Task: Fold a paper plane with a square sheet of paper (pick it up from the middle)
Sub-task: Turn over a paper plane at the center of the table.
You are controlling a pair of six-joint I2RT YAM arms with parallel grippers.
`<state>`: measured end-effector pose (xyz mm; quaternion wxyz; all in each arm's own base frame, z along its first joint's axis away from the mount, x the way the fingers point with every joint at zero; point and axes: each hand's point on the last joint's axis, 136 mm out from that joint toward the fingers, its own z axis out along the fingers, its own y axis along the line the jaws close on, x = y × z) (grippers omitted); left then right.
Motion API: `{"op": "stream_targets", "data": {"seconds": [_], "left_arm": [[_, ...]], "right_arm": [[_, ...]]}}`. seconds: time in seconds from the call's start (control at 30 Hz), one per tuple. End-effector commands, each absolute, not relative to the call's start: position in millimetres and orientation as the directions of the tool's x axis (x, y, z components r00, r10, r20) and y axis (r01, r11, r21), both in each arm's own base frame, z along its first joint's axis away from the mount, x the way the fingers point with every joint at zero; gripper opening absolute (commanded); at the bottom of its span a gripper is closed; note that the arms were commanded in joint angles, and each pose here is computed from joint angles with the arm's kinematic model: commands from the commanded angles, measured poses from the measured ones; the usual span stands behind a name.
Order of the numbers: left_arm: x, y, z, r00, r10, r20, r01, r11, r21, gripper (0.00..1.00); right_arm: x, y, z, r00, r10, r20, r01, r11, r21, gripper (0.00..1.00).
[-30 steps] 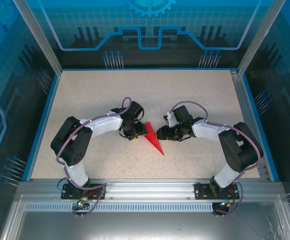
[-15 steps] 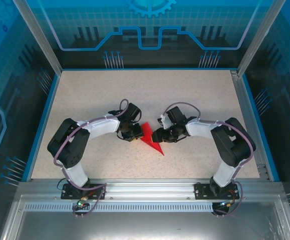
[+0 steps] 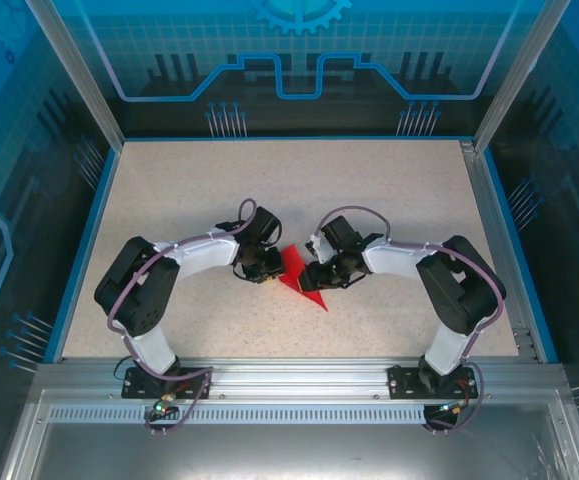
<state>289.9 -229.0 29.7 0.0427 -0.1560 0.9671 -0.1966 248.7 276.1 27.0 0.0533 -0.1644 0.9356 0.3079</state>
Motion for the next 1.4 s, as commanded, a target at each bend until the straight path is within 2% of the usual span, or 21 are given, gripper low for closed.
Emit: {"op": "stream_targets", "data": {"seconds": [0.0,0.43,0.67,0.83,1.03,1.37], "left_arm": [[286.6,-227.1,31.8,-0.954,-0.301,-0.016,-0.269,0.873,-0.407,0.25],[288.7,-230.5,40.1,-0.956,-0.291,-0.037,-0.247,0.865,-0.438,0.25],[292.6,-226.4,58.2,-0.947,-0.301,-0.112,-0.217,0.857,-0.468,0.26],[296.1,-211.3,85.6,-0.914,-0.336,-0.228,-0.196,0.857,-0.477,0.33],[297.1,-189.0,100.5,-0.870,-0.380,-0.314,-0.211,0.863,-0.460,0.35],[296.2,-176.0,100.3,-0.856,-0.400,-0.327,-0.224,0.857,-0.463,0.35]], "right_arm": [[249.1,277.6,32.3,-0.922,-0.317,-0.223,-0.388,0.771,0.505,0.39],[247.6,280.9,20.7,-0.903,-0.376,-0.209,-0.430,0.804,0.410,0.26],[252.7,281.9,35.8,-0.892,-0.378,-0.248,-0.446,0.826,0.343,0.04],[272.0,272.7,67.9,-0.886,-0.313,-0.343,-0.401,0.888,0.225,0.01],[308.8,230.8,84.3,-0.908,-0.112,-0.404,-0.127,0.992,0.011,0.01],[338.6,254.7,59.6,-0.943,-0.021,-0.333,-0.036,0.999,0.039,0.02]]}}
